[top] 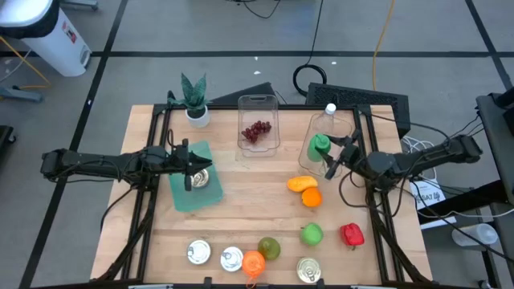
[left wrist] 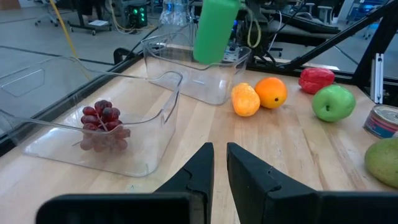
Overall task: Pick & Place Food Item
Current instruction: Put the green water bottle into the right transparent bin
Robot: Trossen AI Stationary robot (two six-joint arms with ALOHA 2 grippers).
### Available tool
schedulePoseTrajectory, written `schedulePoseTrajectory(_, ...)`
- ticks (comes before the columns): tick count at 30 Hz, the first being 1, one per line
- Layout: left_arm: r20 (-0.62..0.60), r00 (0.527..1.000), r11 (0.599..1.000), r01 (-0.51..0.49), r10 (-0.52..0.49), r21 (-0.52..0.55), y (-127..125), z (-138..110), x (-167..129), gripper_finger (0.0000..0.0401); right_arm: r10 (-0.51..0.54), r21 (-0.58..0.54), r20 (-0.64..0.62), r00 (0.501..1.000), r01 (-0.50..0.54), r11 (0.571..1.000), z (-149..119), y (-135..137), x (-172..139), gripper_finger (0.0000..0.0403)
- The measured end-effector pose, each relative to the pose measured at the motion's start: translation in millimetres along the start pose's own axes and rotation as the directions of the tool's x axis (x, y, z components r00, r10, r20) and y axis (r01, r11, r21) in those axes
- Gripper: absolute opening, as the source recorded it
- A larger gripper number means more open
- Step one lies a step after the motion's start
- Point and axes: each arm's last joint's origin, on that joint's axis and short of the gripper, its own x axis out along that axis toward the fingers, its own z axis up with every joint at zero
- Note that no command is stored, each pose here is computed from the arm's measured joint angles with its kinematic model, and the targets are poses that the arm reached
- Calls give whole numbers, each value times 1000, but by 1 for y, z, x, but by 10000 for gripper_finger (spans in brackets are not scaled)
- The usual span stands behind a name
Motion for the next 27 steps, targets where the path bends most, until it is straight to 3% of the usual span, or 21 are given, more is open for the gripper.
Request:
schedulePoseTrajectory(8,0,1000,1000,-1,1,17,0,0,0,51,-3,83,46,999,-1,997,-39,-5,4,209)
schedulePoseTrajectory(15,0,1000,1000,-1,1,17,0,0,0,51,-34,124,-22,999,37,992,-66,-7,5,209)
schedulePoseTrajectory(27,8,1000,1000,-1,1,26,0,1,0,51,-56,132,-66,996,64,989,-79,-8,8,218)
